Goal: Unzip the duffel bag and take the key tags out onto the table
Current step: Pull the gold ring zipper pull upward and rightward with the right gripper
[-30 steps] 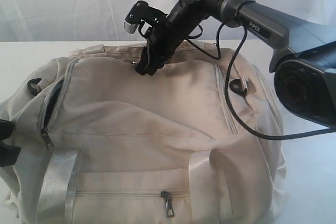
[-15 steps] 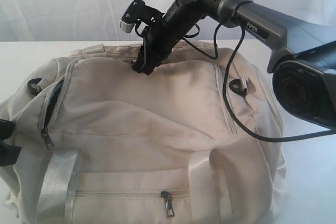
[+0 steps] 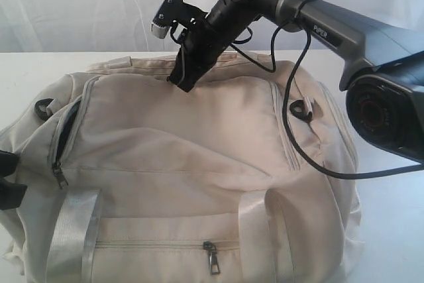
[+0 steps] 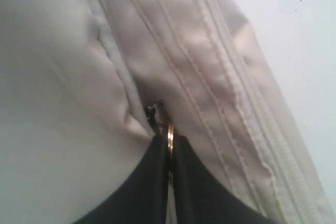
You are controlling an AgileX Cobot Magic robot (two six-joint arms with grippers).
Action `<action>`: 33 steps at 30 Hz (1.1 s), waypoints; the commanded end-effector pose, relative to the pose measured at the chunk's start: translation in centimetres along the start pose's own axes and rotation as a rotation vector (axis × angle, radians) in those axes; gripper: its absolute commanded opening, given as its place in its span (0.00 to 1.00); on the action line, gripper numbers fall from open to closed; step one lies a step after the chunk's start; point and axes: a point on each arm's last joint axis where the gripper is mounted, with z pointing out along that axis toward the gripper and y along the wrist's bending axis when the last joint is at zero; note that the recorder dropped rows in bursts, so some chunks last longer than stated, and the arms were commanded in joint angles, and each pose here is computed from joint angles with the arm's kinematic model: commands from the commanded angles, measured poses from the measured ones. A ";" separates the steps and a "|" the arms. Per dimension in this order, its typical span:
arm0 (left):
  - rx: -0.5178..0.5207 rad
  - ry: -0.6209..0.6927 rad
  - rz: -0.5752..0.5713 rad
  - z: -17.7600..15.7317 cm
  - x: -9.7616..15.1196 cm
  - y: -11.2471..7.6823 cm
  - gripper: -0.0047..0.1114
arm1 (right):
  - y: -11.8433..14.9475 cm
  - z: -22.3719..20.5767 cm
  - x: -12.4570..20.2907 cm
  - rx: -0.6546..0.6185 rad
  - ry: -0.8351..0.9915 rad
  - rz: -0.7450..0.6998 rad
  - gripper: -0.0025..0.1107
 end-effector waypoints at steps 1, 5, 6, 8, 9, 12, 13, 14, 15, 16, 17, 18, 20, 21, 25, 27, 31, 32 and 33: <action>0.005 -0.001 -0.015 -0.3 0.1 0.0 0.04 | 0.0 -0.5 -0.2 0.011 0.011 -0.030 0.02; 0.005 -0.001 -0.015 -0.3 0.1 0.0 0.04 | 0.1 -0.7 -0.2 0.011 0.022 -0.036 0.02; 0.005 -0.001 -0.015 -0.3 0.1 0.0 0.04 | 0.0 -0.8 -0.2 0.018 0.030 -0.039 0.02; 0.005 -0.001 -0.015 -0.3 0.1 0.0 0.04 | 0.0 -1.1 -0.2 0.026 0.043 -0.041 0.02; 0.005 -0.001 -0.015 -0.3 0.1 0.0 0.04 | 0.0 -1.3 -0.2 0.029 0.047 -0.036 0.02; 0.005 -0.001 -0.015 -0.3 0.1 0.0 0.04 | 0.0 -2.1 -0.5 0.048 0.061 -0.023 0.02; 0.005 -0.001 -0.015 -0.3 0.1 0.0 0.04 | 0.0 -2.3 -0.5 0.056 0.070 -0.021 0.02; 0.005 -0.001 -0.015 -0.3 0.1 0.0 0.04 | 0.0 -2.6 -0.5 0.062 0.078 -0.016 0.02; 0.005 -0.001 -0.015 -0.3 0.1 0.0 0.04 | 0.0 -2.9 -0.6 0.067 0.086 -0.017 0.02; 0.005 -0.001 -0.015 -0.3 0.1 0.0 0.04 | 0.0 -3.1 -0.6 0.070 0.099 -0.017 0.02; 0.005 -0.001 -0.015 -0.3 0.1 0.0 0.04 | 0.0 -3.2 -0.5 0.073 0.108 -0.011 0.02; 0.005 -0.001 -0.015 -0.3 0.1 0.0 0.04 | 0.0 -3.5 -0.6 0.076 0.116 -0.007 0.02; 0.005 -0.001 -0.015 -0.3 0.1 0.0 0.04 | -0.1 -3.8 -0.5 0.095 0.143 0.017 0.02; 0.005 -0.001 -0.015 -0.3 0.1 0.0 0.04 | -0.2 -4.1 -0.4 0.120 0.158 0.043 0.02; 0.005 -0.001 -0.015 -0.3 0.1 0.0 0.04 | -0.9 -5.8 -0.2 0.243 0.228 0.096 0.02; 0.005 -0.001 -0.015 -0.3 0.1 0.0 0.04 | -0.9 -6.4 -0.3 0.243 0.234 0.100 0.02; 0.005 -0.001 -0.015 -0.3 0.1 0.0 0.04 | -1.1 -7.3 0.1 0.239 0.246 0.118 0.02; 0.005 -0.001 -0.015 -0.3 0.1 0.0 0.04 | -1.2 -7.5 0.3 0.238 0.252 0.128 0.02; 0.005 -0.001 -0.015 -0.3 0.1 0.0 0.04 | -1.2 -7.6 0.4 0.232 0.260 0.138 0.02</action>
